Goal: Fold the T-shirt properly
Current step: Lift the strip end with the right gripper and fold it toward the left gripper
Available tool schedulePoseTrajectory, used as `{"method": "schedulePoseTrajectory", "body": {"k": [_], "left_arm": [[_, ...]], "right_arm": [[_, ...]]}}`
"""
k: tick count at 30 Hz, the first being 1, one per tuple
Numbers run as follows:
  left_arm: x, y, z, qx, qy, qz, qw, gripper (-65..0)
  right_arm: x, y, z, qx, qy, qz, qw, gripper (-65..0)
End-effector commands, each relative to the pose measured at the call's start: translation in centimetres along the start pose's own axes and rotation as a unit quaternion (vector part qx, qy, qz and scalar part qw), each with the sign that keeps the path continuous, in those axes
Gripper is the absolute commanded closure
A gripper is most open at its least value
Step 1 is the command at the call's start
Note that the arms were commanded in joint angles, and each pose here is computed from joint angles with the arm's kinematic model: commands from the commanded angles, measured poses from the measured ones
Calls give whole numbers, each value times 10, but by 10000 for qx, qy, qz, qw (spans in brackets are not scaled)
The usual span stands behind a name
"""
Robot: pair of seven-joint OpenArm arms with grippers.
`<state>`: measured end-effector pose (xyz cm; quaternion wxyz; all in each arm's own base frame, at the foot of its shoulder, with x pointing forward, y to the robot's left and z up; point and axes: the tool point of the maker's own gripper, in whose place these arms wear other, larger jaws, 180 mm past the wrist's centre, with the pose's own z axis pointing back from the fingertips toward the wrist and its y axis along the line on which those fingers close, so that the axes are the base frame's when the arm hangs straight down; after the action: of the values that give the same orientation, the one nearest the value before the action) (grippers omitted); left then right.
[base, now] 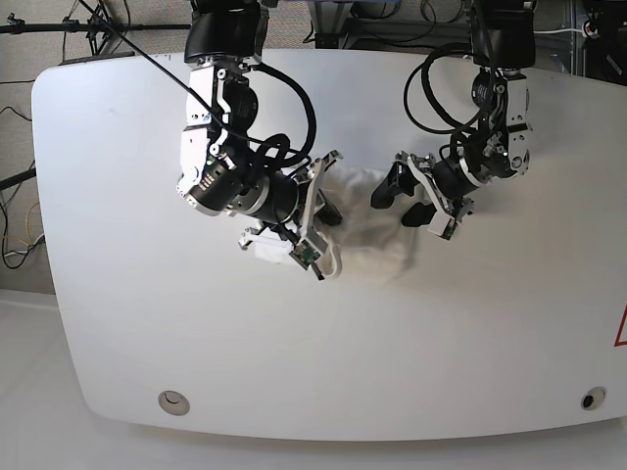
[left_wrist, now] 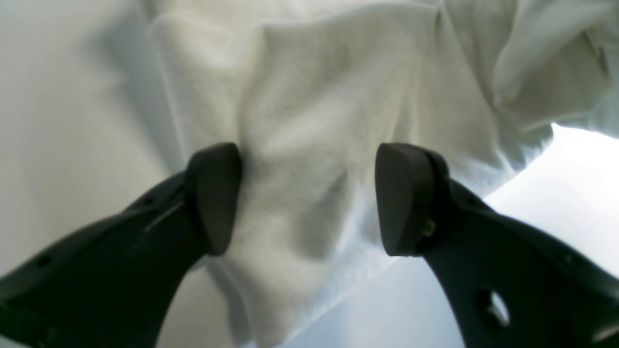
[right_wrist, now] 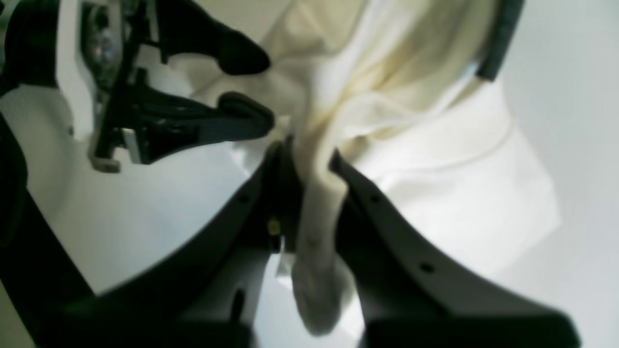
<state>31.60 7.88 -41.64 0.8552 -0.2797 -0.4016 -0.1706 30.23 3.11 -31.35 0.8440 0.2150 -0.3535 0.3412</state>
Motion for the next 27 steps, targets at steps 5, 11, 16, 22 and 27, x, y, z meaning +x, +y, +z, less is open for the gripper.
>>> {"method": "schedulePoseTrajectory", "body": {"k": [5,11,16,22,27], "left_arm": [[-14,3,0,103,400,-106,9991,-409],[-16,3,1,101,421,-97,9990,-409],[-9,1,2,103,344,-184,9992,-409],[1,-1,4,108,233,-300,9992,-409],[4,-2,5,111,221,-344,9991,-409]], "right_arm": [[17,13,-16,297,-182,204,9992,0],[20,21,-35,575,-163,248,9979,0],[25,27,-48,763,-210,279,9965,0],[23,32,-61,940,-141,265,9951,0],[19,32,-68,1009,-102,173,9947,0]]}}
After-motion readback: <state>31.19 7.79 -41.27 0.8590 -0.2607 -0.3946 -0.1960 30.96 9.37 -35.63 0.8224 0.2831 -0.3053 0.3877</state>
